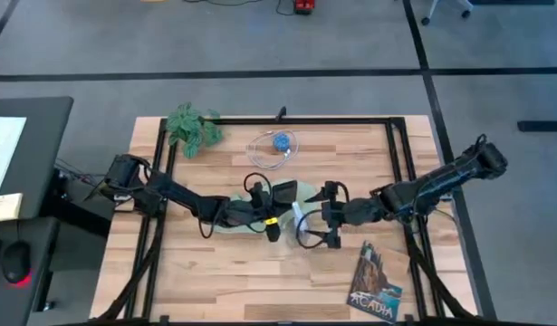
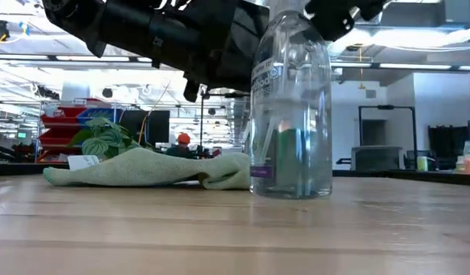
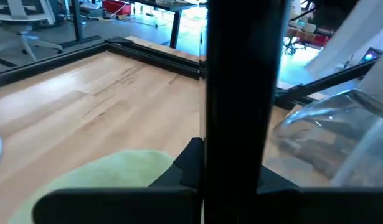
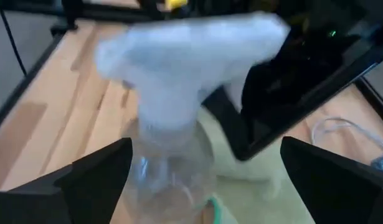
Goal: Apply microfiber cloth
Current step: Spray the phone using the spray bottle
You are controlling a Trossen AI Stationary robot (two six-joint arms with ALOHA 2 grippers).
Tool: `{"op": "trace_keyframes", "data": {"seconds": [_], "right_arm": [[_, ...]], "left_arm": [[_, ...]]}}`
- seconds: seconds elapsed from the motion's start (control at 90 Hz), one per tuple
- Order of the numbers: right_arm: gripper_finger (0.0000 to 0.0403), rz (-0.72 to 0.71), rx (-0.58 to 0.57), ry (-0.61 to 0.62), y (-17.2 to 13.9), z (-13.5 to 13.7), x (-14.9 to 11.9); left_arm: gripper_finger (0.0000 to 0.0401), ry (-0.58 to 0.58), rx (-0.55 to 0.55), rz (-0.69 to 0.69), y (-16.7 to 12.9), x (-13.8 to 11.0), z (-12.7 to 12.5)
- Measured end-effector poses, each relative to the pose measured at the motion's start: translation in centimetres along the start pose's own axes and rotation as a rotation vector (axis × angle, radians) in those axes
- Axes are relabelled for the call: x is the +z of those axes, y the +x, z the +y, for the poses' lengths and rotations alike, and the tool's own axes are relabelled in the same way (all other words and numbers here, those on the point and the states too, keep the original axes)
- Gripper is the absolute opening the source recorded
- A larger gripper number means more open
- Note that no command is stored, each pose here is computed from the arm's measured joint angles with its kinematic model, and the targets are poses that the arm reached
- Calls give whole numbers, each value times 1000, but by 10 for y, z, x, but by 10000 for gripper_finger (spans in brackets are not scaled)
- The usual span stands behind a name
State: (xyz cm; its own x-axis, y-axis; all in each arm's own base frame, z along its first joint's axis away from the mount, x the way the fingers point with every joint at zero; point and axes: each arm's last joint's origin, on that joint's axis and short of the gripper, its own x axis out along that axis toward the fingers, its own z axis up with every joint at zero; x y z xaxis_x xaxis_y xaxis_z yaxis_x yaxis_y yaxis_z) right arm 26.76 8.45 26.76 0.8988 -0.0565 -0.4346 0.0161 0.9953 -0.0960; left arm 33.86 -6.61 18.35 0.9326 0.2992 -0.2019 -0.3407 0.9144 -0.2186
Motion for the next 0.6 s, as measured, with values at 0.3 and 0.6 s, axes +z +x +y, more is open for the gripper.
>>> {"op": "trace_keyframes", "data": {"seconds": [0.3, 0.6], "right_arm": [[400, -37, 43, 27, 11, -8, 3], [400, -78, 75, -107, 24, -2, 2]], "left_arm": [[10, -18, -19, -4, -3, -1, -5], [11, -13, -14, 1, -3, -2, -6]]}}
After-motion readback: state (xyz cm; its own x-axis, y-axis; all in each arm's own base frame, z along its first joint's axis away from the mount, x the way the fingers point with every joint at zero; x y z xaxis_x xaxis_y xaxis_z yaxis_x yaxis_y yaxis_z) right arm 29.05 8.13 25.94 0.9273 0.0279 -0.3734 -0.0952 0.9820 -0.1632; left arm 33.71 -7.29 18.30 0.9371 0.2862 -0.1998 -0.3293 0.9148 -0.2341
